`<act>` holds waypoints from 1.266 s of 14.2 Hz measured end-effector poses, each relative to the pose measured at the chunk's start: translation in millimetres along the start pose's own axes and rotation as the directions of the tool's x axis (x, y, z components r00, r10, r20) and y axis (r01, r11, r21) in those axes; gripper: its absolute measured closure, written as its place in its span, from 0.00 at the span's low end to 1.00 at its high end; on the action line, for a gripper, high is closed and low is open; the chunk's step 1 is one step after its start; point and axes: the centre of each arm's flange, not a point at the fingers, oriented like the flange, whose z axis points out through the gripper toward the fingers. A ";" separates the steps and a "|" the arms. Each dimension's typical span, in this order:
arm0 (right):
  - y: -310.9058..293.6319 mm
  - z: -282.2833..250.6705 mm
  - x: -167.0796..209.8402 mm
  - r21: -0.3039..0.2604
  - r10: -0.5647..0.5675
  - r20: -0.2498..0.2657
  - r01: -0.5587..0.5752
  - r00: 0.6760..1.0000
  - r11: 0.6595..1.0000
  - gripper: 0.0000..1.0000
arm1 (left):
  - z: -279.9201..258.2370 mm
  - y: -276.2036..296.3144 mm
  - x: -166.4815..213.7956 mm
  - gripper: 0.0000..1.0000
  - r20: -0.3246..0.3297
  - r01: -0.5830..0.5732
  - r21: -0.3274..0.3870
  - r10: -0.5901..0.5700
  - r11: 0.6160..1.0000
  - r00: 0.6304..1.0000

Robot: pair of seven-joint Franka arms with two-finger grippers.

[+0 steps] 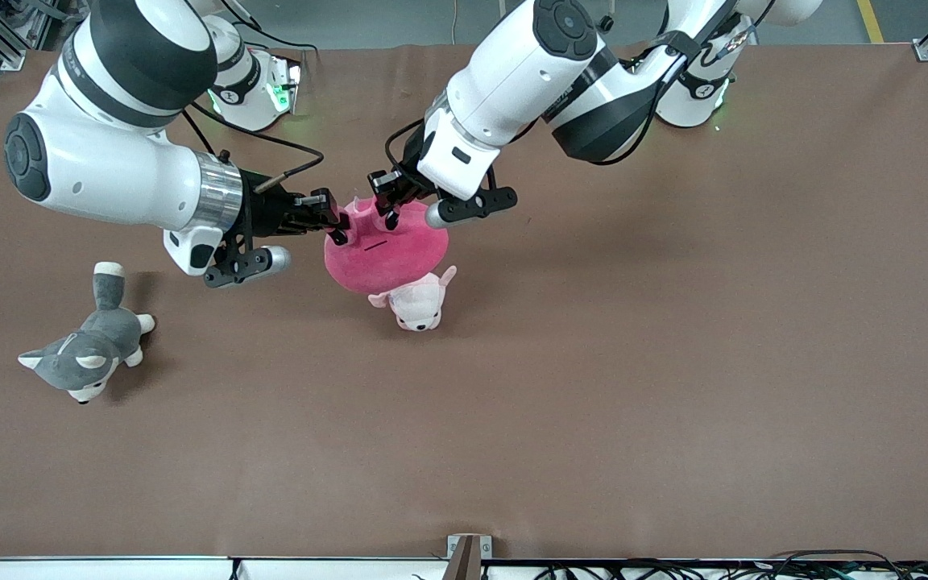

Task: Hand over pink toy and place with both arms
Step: 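Carry the pink plush with the right gripper while the left gripper withdraws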

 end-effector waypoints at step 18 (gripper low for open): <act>100.6 -66.3 26.0 0.015 0.075 -0.103 -0.074 0.992 0.997 0.90 | -119.2 -69.4 165.0 0.00 -0.206 -0.194 0.315 0.266 0.929 0.942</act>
